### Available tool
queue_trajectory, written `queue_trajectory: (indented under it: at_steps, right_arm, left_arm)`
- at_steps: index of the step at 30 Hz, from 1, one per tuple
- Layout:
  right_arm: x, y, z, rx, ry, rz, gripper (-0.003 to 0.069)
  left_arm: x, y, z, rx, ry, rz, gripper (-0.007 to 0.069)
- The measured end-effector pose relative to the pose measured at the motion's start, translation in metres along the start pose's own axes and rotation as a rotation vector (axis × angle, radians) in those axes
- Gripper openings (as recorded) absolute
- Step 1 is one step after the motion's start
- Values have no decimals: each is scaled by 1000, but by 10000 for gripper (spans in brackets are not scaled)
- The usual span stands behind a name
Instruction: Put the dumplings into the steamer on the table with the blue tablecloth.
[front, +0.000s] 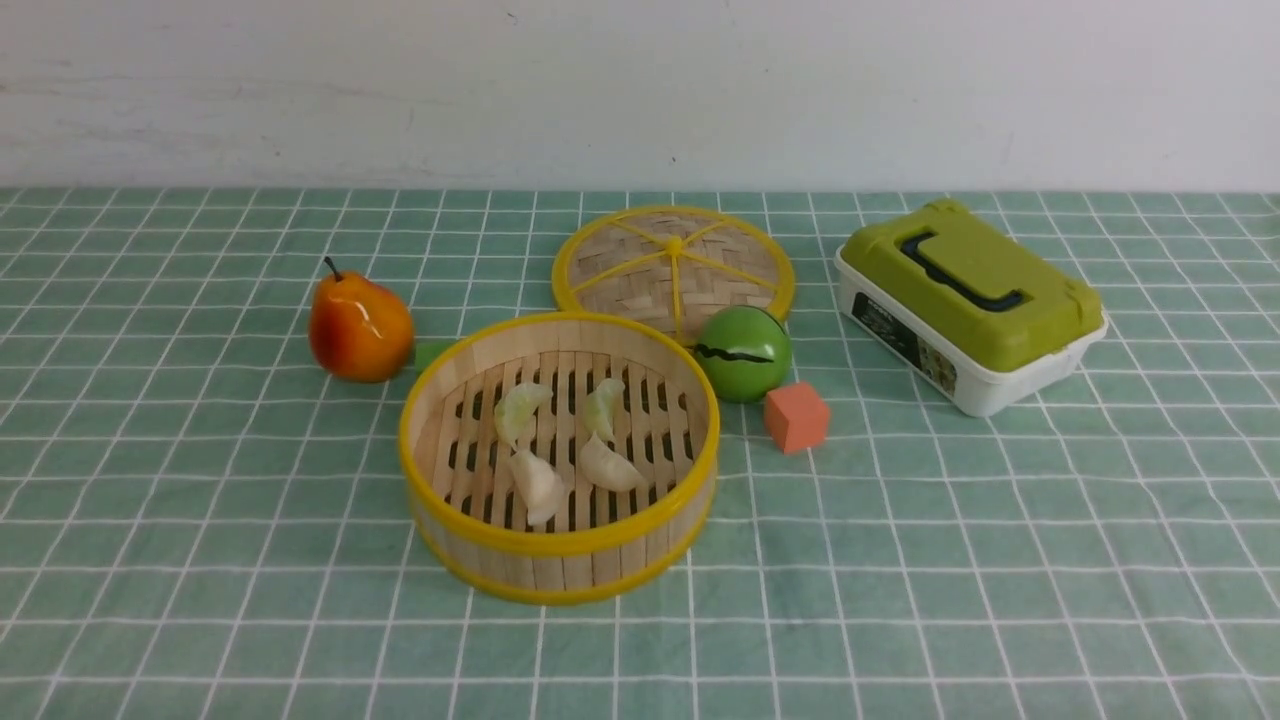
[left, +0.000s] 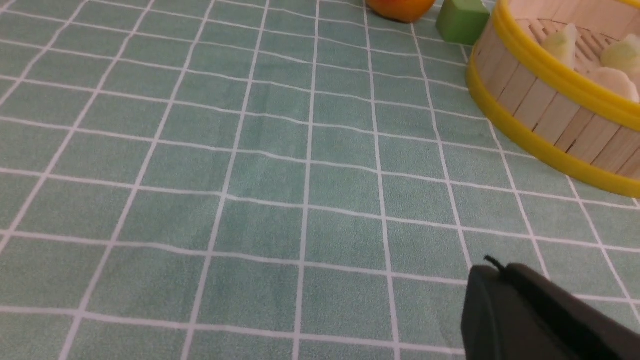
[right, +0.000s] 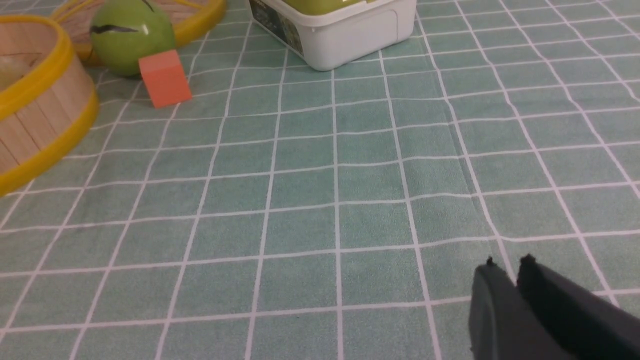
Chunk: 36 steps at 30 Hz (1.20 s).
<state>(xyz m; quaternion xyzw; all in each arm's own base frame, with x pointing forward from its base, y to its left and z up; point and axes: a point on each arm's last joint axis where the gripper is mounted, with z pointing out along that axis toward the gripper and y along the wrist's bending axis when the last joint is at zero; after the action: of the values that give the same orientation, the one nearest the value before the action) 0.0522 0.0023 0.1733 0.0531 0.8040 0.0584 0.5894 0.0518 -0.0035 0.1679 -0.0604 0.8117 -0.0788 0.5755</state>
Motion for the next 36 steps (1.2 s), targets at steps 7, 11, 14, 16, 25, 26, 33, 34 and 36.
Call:
queue_trajectory:
  at_steps: [7,11,14,16,25,26,33,34,36]
  right_arm:
    - [0,0,0,0,0,0,71]
    - [0,0,0,0,0,0,80]
    - [0,0,0,0,0,0,84]
    - [0,0,0,0,0,0,84]
    - [0,0,0,0,0,0,93]
    - [0,0,0,0,0,0,94]
    - [0,0,0,0,0,0,103]
    - [0,0,0,0,0,0,104]
    - [0,0,0,0,0,0,105]
  left_arm:
    - [0,0,0,1,0,-1,-15]
    - [0,0,0,1,0,-1,-15]
    - [0,0,0,1,0,-1,-15]
    - [0,0,0,1,0,-1,-15]
    - [0,0,0,1,0,-1,-15]
    - [0,0,0,1,0,-1,-15]
    - [0,0,0,1,0,-1,-15]
    - [0,0,0,1,0,-1,-15]
    - [0,0,0,1,0,-1,-15]
